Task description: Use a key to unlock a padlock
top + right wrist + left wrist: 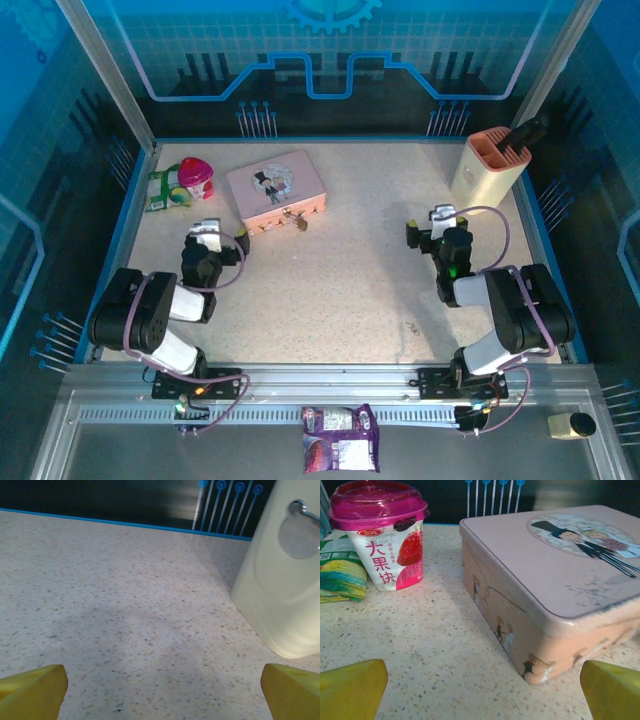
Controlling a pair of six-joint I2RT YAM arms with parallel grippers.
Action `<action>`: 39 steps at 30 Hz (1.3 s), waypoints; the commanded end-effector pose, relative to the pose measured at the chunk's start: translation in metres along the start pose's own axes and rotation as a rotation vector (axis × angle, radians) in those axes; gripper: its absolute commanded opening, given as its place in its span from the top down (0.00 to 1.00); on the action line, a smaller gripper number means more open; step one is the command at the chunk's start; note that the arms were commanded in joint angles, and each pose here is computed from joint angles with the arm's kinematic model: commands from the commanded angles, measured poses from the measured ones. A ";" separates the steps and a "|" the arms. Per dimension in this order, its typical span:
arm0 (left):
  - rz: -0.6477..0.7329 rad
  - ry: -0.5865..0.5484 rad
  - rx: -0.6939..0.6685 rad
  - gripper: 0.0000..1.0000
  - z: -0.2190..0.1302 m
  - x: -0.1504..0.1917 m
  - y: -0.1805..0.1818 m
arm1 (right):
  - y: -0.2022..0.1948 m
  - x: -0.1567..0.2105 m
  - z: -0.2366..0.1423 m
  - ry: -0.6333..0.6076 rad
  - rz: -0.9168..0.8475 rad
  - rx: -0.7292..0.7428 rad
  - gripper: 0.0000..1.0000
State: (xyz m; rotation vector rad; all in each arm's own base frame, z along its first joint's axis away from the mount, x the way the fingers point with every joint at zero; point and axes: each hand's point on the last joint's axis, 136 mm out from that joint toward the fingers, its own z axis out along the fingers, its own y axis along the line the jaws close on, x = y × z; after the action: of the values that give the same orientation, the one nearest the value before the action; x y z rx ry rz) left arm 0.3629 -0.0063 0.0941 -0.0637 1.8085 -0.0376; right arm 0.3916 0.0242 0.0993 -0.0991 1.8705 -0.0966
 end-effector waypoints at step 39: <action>-0.576 0.425 0.517 0.01 -0.120 -0.107 -0.126 | 0.049 -0.065 -0.197 0.243 0.432 -0.341 0.00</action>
State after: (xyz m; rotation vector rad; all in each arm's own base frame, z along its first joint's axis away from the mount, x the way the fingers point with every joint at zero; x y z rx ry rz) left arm 0.2864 -0.1099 0.2474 -0.2833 2.0225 -0.9038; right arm 0.2354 0.0823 0.2356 0.0506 1.9255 0.5177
